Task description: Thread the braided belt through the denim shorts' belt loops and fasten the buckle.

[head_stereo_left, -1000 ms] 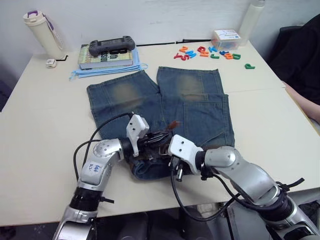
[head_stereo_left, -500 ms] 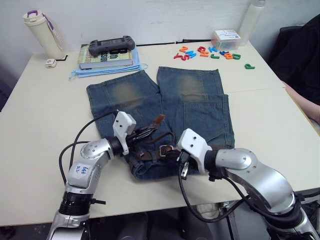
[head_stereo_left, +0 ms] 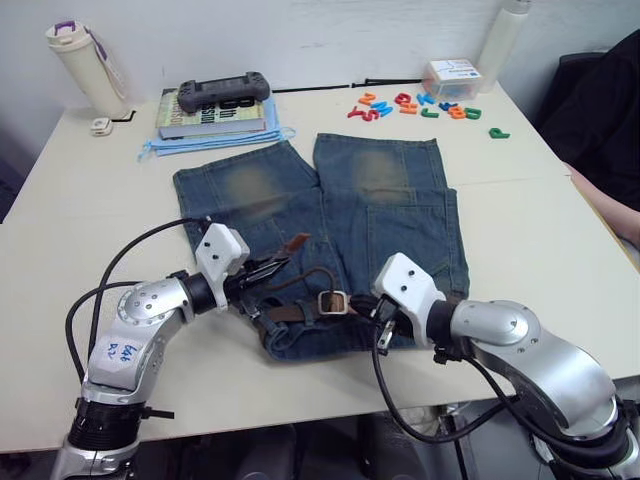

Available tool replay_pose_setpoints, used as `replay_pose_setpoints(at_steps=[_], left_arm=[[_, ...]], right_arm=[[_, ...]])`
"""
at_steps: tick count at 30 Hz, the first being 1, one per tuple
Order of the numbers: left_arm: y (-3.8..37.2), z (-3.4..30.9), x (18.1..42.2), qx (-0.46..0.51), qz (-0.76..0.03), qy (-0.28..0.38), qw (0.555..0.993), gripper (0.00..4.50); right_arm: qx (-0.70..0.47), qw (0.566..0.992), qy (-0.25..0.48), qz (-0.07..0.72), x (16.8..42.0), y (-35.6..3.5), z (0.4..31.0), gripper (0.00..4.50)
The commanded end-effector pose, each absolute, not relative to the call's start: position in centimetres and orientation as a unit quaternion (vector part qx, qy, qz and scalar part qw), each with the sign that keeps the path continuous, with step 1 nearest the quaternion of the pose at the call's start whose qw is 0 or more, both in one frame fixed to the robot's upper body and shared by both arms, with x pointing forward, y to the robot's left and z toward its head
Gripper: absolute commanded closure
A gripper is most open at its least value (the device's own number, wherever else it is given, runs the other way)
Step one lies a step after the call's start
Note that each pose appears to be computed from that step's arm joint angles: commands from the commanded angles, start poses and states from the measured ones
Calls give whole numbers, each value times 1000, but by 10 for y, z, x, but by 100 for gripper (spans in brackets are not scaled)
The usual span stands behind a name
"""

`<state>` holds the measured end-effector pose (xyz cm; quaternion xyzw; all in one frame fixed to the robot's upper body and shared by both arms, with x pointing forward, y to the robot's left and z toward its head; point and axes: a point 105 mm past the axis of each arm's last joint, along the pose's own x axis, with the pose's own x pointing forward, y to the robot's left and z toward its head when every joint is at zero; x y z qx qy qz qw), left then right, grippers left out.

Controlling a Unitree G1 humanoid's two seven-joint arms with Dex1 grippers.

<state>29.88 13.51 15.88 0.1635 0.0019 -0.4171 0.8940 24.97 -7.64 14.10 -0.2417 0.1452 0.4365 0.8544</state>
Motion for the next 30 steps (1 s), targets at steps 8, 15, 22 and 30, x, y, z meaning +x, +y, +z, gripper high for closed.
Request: replay_pose_setpoints(at_steps=[8, 15, 22, 30], left_arm=[[151, 193, 301, 91, -359, -27, 928, 450], [174, 200, 305, 28, -315, -18, 949, 450], [180, 193, 296, 44, -320, -3, 946, 450], [182, 193, 294, 45, -313, -1, 949, 450]], right_arm=[[-212, 874, 63, 432, 244, -50, 160, 438], [-192, 882, 54, 426, 255, -44, 167, 438], [-207, 878, 83, 424, 265, -45, 155, 438], [-209, 875, 120, 421, 268, -49, 140, 438]])
